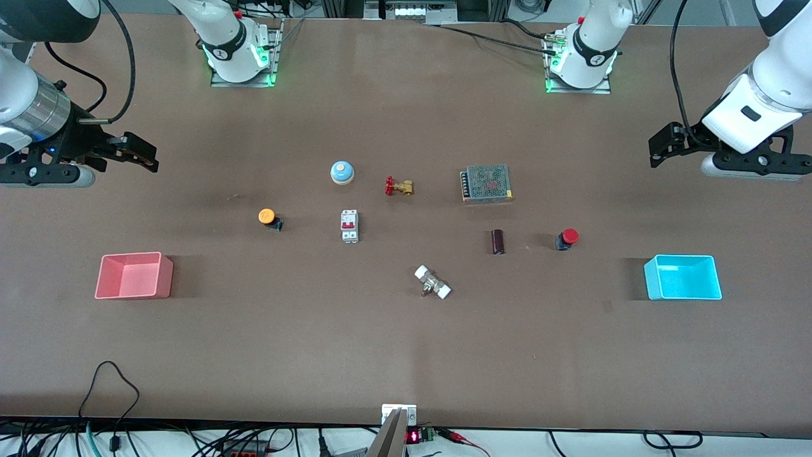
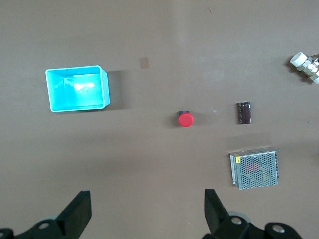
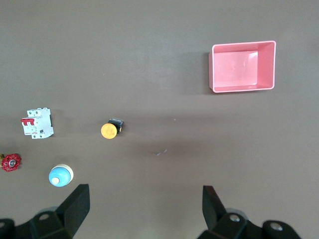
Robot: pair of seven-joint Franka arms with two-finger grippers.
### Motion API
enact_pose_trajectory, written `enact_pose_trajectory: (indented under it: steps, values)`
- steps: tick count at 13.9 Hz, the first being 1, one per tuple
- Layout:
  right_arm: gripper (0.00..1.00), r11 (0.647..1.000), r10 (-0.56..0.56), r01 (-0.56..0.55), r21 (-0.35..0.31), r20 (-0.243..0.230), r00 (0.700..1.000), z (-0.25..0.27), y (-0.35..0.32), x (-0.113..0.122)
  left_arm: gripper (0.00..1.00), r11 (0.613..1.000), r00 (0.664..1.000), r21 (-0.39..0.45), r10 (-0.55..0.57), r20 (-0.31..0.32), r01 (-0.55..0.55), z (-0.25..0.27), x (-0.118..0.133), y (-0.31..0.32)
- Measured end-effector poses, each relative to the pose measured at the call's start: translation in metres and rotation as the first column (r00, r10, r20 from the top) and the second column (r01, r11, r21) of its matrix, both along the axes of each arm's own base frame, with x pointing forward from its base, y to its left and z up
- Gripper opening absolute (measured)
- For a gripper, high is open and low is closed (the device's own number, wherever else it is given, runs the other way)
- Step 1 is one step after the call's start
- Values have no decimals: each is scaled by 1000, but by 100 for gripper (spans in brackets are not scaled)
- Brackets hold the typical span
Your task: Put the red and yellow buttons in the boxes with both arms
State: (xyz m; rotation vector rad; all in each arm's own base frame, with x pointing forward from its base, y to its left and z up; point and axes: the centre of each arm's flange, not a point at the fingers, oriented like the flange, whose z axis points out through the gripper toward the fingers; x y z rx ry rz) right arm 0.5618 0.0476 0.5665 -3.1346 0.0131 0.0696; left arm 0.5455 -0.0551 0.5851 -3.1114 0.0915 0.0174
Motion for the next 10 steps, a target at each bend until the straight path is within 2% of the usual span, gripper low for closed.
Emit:
enact_pose_trajectory:
  steps: [7, 10]
  values:
    - [100, 1000, -3, 3, 0, -6, 1000, -3, -2, 2, 100, 1000, 1000, 0, -8, 0, 8, 0, 0, -4]
    - [100, 1000, 1, -1, 2, -43, 999, -22, -1, 8, 100, 1000, 1000, 0, -8, 0, 8, 0, 0, -4]
